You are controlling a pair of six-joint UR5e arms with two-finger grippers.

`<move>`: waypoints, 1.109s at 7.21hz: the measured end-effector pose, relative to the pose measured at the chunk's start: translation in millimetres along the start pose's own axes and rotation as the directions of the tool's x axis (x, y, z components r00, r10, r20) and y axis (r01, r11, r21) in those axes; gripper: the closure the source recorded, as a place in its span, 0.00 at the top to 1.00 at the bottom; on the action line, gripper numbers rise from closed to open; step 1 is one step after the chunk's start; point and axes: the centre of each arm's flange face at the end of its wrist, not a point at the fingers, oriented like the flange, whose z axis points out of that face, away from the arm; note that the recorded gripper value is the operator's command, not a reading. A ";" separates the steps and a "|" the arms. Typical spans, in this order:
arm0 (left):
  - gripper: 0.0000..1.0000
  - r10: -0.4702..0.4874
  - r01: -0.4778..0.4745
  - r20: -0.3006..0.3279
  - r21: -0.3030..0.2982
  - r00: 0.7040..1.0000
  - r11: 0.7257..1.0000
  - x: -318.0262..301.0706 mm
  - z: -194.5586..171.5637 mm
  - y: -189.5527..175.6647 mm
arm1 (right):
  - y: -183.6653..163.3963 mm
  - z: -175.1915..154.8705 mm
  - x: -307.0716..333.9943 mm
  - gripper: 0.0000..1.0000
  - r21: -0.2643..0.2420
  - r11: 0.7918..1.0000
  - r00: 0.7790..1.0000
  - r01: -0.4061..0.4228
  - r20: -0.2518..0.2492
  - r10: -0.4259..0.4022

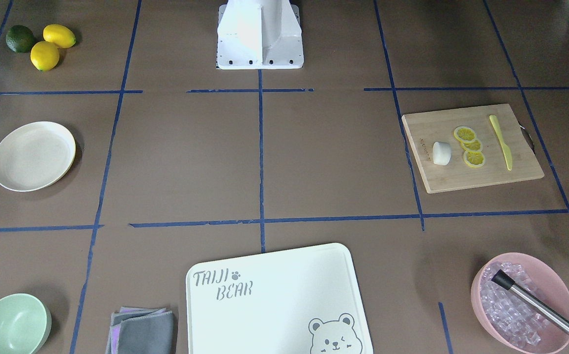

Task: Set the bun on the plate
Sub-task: 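Lower the right gripper toward the rim of the white plate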

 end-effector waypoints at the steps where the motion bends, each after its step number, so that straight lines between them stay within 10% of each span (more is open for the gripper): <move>1: 1.00 0.001 -0.001 0.000 0.001 1.000 1.000 0.5 -0.5 -0.3 | -1.0 -0.1 -0.6 1.00 0.000 1.000 1.000 0.002 0.000 -0.002; 8: 1.00 0.000 0.000 0.000 -0.002 1.000 1.000 0.9 0.2 0.0 | -26.8 60.5 -75.1 1.00 0.097 0.987 0.989 -0.131 0.086 0.122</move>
